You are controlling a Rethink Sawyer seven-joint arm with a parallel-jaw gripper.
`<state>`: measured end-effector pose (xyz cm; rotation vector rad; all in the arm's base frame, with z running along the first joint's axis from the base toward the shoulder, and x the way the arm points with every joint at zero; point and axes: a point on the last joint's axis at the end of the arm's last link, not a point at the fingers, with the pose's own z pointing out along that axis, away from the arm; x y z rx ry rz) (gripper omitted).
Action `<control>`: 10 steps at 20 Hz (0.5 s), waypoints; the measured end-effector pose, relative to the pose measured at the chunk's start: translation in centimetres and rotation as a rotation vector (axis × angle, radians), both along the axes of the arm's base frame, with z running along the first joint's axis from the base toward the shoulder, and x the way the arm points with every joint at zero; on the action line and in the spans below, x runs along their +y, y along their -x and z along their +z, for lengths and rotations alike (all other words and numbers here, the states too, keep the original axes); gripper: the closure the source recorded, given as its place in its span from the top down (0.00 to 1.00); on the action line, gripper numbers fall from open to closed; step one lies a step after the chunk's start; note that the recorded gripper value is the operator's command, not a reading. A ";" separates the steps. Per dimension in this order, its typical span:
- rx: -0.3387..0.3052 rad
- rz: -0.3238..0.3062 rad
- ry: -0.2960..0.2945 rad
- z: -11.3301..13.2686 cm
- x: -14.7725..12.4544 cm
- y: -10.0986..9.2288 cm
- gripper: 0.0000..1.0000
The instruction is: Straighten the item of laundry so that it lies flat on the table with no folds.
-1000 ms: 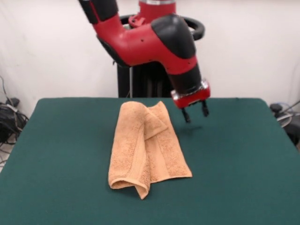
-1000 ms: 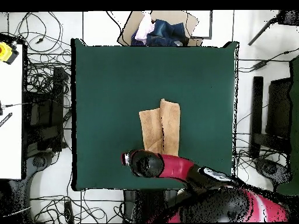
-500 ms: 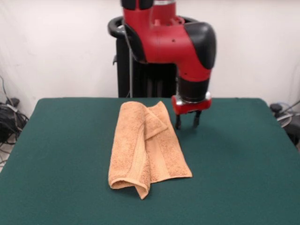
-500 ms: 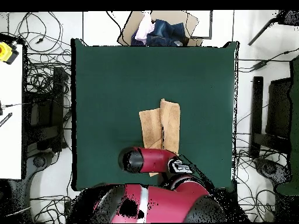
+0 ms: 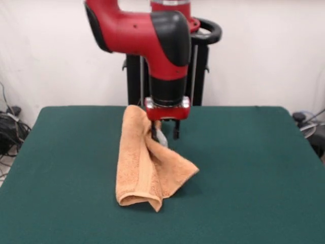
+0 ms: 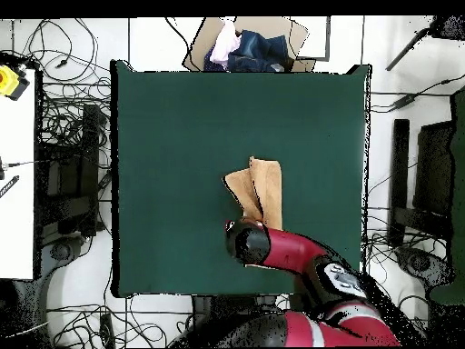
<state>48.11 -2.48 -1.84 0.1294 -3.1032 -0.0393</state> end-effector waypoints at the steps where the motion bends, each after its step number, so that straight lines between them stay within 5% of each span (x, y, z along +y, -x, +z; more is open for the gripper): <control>1: 0.001 -0.005 0.003 0.5 -0.4 -0.2 1.00; 10: 0.103 -0.031 0.014 8.6 -3.4 -2.4 1.00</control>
